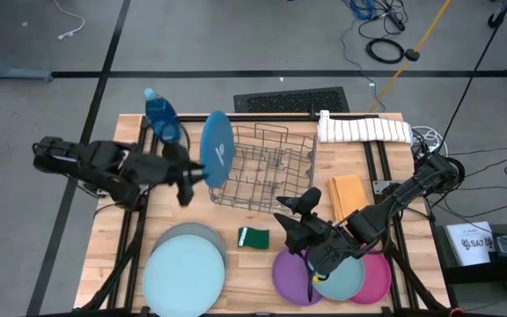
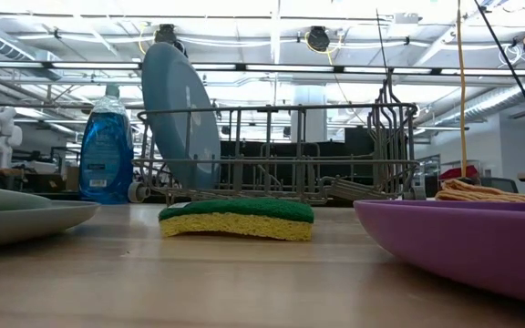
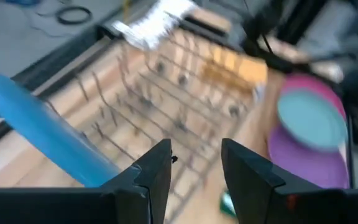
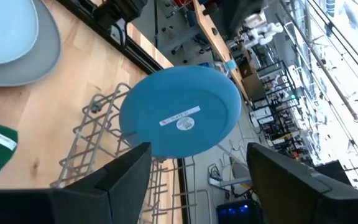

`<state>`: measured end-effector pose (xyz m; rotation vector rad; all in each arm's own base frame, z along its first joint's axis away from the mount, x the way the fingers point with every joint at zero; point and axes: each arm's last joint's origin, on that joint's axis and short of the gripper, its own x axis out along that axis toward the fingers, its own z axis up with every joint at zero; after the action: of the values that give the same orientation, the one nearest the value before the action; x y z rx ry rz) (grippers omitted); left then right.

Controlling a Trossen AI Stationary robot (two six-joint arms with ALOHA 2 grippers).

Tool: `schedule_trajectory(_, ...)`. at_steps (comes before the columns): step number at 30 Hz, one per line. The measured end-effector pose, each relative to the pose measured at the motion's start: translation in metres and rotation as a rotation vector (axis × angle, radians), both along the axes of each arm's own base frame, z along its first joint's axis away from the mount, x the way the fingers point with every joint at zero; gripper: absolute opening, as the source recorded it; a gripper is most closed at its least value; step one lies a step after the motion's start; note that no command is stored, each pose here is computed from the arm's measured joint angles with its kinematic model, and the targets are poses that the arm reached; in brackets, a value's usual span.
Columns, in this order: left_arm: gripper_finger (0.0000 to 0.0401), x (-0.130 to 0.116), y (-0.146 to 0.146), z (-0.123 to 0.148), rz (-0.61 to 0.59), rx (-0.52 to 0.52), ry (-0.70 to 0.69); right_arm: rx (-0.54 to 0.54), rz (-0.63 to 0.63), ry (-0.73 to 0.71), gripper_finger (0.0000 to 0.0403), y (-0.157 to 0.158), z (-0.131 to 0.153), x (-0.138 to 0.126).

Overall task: Sort dishes
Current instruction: Put the large light blue plate in the dish rack

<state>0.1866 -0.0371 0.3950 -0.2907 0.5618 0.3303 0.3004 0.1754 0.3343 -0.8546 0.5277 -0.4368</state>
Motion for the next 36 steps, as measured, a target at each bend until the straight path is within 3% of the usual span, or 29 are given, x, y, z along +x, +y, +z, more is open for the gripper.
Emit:
schedule_trajectory(6,0.0140,0.005,-0.043,-0.011,-0.197,0.011,0.064,0.011,-0.032,0.007,0.0257,-0.003,-0.004,-0.003)
schedule_trajectory(9,0.0140,0.010,-0.068,-0.026,-0.324,0.009,0.162,0.015,-0.036,0.006,0.0257,-0.003,-0.004,-0.003)
schedule_trajectory(15,0.0140,0.021,-0.118,-0.064,-0.510,-0.126,0.425,0.016,-0.041,0.004,0.0257,-0.004,-0.004,-0.002)
schedule_trajectory(19,0.0141,0.031,-0.148,-0.091,-0.525,-0.204,0.536,0.016,-0.053,0.004,0.0257,-0.008,-0.004,0.000)
schedule_trajectory(25,0.0141,0.047,-0.187,-0.121,-0.547,-0.419,0.657,-0.005,-0.062,0.020,0.0257,-0.013,-0.004,0.003)
schedule_trajectory(32,0.0152,0.055,-0.226,-0.126,-0.583,-0.474,0.648,-0.024,-0.053,0.045,0.0257,-0.018,-0.003,0.007)
schedule_trajectory(36,0.0175,0.060,-0.242,-0.140,-0.545,-0.477,0.648,0.005,-0.020,0.055,0.0257,-0.019,-0.004,0.009)
